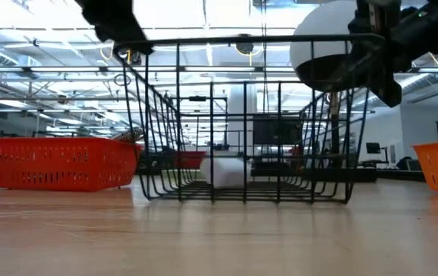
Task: Pick and place items into bin
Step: Adjust the black wire basket, then put the bottom card reader box into the orange basket
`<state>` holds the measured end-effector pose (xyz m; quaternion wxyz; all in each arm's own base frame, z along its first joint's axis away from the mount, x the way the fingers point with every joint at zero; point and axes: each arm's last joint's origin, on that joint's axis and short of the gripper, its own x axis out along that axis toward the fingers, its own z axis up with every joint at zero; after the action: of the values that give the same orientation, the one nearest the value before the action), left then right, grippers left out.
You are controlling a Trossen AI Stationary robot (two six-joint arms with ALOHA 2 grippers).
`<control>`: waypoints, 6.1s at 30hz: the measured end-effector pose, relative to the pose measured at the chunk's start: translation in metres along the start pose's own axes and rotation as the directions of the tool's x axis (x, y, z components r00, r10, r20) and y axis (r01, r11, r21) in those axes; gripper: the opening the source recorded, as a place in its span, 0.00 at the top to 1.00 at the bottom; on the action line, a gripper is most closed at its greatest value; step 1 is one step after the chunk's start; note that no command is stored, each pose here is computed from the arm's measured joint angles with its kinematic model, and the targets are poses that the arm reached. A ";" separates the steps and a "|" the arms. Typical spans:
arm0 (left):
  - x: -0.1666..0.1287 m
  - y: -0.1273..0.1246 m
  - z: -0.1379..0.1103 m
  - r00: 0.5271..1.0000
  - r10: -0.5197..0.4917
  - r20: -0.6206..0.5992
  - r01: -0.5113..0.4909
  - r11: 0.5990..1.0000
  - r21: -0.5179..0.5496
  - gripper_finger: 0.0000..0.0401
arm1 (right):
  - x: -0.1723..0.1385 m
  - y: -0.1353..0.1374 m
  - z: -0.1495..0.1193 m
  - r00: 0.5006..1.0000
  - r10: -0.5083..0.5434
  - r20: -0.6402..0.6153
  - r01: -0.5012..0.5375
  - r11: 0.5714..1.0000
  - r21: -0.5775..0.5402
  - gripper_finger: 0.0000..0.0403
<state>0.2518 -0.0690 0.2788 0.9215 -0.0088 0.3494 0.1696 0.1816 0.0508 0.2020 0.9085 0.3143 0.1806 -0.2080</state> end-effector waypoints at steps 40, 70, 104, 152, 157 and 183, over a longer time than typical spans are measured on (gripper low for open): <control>-0.027 -0.046 0.032 0.846 -0.367 0.387 0.374 0.925 0.062 0.94 | -0.032 0.109 -0.093 0.729 0.684 -0.040 -0.569 0.572 -0.590 0.43; 0.029 -0.104 0.010 0.823 -0.469 0.321 0.511 0.857 -0.059 0.94 | -0.051 0.115 -0.150 0.802 0.337 -0.494 -0.571 0.677 -0.466 0.16; 0.081 -0.187 -0.014 0.947 -0.275 -0.164 0.296 0.947 0.122 0.94 | -0.059 0.087 -0.168 0.823 0.308 -0.477 -0.489 0.810 -0.322 0.16; 0.104 -0.215 -0.006 0.783 -0.619 -0.054 0.622 0.782 0.049 0.98 | -0.073 0.086 -0.176 0.791 0.328 -0.516 -0.466 0.870 -0.162 0.64; 0.107 -0.211 -0.003 0.798 -0.602 -0.036 0.603 0.797 0.043 0.96 | -0.075 0.097 -0.172 0.765 0.429 -0.480 -0.574 0.793 -0.206 0.83; 0.007 -0.187 0.026 0.874 -0.478 0.082 0.463 0.872 0.157 0.96 | -0.016 0.098 -0.165 0.738 0.387 -0.553 -0.643 0.652 -0.402 0.40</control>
<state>0.3330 -0.2394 0.2750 0.9525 -0.0225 0.2922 -0.0834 0.1834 0.2315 0.1367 0.9181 0.1036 0.3245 0.2025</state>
